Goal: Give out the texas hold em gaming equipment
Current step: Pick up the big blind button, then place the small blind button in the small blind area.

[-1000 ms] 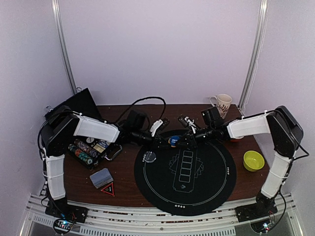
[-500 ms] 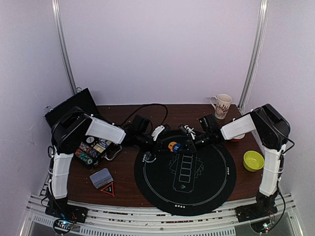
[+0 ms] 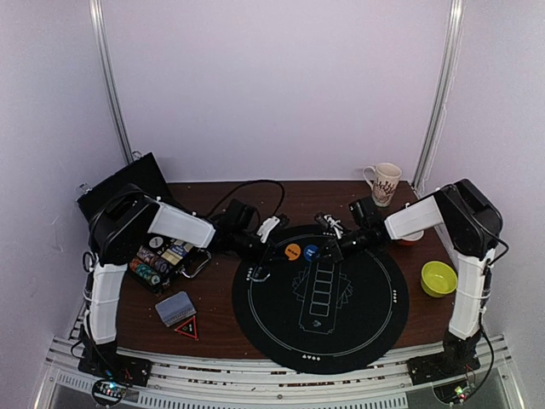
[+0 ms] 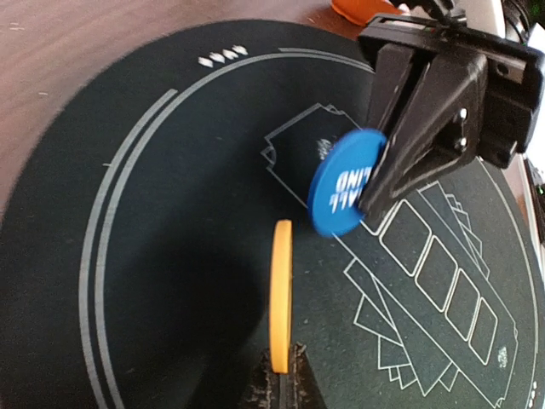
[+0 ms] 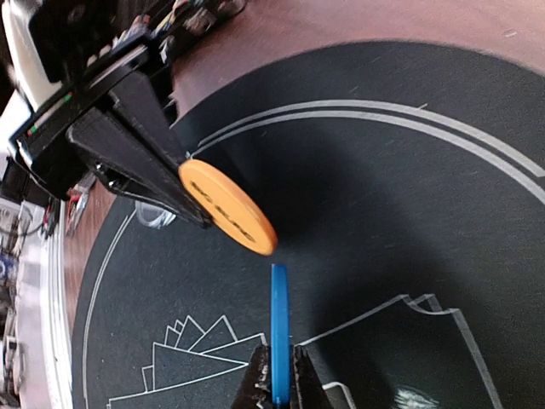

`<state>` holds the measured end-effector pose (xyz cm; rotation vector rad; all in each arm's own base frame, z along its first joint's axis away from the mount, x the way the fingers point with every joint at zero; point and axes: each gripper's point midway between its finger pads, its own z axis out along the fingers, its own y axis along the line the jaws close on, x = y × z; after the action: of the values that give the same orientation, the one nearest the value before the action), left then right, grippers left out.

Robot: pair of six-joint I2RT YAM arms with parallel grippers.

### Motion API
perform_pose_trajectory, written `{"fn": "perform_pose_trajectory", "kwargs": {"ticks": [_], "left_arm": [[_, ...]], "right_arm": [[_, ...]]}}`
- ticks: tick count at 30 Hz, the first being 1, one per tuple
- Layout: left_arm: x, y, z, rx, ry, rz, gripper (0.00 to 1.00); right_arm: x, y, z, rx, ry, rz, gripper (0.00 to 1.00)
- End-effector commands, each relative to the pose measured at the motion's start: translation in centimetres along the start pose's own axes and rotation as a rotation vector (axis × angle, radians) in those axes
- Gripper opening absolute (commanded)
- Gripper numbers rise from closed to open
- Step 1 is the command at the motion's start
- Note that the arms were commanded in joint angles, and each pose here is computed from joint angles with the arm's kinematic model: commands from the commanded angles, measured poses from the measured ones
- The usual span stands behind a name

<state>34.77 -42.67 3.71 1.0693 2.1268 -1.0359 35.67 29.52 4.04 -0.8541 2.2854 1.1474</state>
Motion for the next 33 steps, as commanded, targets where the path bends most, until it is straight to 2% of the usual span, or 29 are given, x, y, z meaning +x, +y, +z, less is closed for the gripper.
{"fn": "perform_pose_trajectory", "kwargs": {"ticks": [1,6,16,23,33], "left_arm": [[-5.0,0.1,-3.4,-0.072,-0.141,0.047,0.00],[-8.8,-0.4,-6.6,-0.154,-0.230,0.085,0.00],[-12.7,0.2,-14.6,-0.398,-0.342,0.075,0.00],[-12.3,0.3,-17.6,-0.489,-0.358,0.016,0.00],[-11.5,-0.5,-18.9,-0.488,-0.396,-0.016,0.00]], "right_arm": [[-5.0,0.8,-3.4,0.042,-0.134,0.011,0.00],[-8.8,0.8,-6.8,0.159,-0.211,0.053,0.00],[-11.3,0.4,-12.3,0.424,-0.216,0.126,0.00],[-11.9,0.3,-15.3,0.561,-0.176,0.131,0.00],[-11.4,0.6,-15.9,0.578,-0.169,0.160,0.00]]}}
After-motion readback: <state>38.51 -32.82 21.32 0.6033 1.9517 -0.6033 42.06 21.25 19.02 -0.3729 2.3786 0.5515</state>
